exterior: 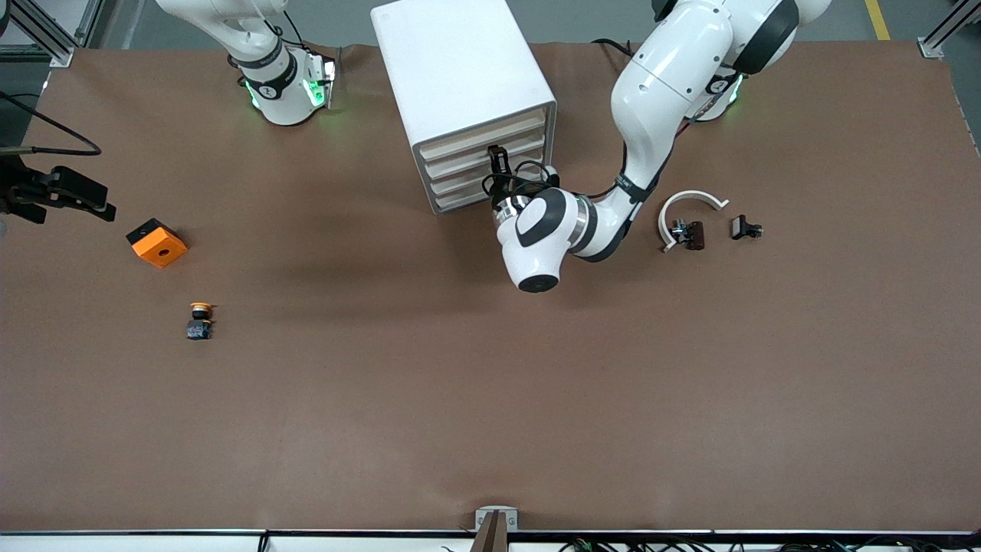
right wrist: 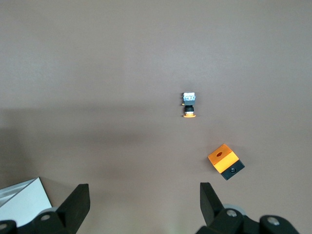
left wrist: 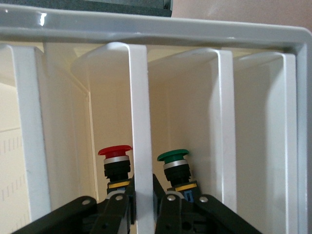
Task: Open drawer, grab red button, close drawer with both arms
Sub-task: 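Grasp the drawer handle with the left gripper, then pull the drawer open with the left gripper while the right gripper reaches in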
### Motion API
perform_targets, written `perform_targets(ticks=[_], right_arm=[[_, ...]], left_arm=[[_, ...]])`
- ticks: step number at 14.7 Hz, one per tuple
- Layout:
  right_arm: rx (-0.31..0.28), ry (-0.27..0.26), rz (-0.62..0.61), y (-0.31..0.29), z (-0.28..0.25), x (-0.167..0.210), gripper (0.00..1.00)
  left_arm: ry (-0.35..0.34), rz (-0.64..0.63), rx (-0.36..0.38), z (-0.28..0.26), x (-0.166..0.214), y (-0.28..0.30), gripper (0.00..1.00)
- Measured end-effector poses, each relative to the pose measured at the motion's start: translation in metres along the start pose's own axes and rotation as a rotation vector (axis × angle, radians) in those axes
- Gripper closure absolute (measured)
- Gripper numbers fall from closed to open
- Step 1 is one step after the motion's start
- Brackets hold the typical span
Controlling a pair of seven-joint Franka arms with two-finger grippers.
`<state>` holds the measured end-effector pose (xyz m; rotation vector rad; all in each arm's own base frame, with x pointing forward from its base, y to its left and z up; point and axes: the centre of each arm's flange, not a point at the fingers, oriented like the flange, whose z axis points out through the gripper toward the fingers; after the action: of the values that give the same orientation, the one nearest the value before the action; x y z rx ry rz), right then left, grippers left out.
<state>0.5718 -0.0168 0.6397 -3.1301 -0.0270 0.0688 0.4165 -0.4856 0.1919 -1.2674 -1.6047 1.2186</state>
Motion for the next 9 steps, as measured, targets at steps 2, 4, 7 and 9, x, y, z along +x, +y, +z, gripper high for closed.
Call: perform_targets(ticks=[2, 4, 7, 9], right_arm=[[-0.001, 0.011, 0.0, 0.0, -0.005, 0.0, 0.0], [-0.001, 0.019, -0.002, -0.001, -0.007, 0.0, 0.0], [-0.002, 0.044, -0.018, -0.01, -0.01, 0.003, 0.0], [-0.003, 0.045, -0.049, -0.028, -0.01, 0.003, 0.0]], left_arm=[[-0.011, -0.003, 0.001, -0.007, 0.004, 0.002, 0.89], [-0.025, -0.011, -0.002, -0.016, 0.007, 0.003, 0.89], [-0.077, -0.025, -0.02, -0.048, 0.019, 0.005, 0.89], [-0.118, -0.033, -0.033, -0.072, 0.03, 0.008, 0.89]])
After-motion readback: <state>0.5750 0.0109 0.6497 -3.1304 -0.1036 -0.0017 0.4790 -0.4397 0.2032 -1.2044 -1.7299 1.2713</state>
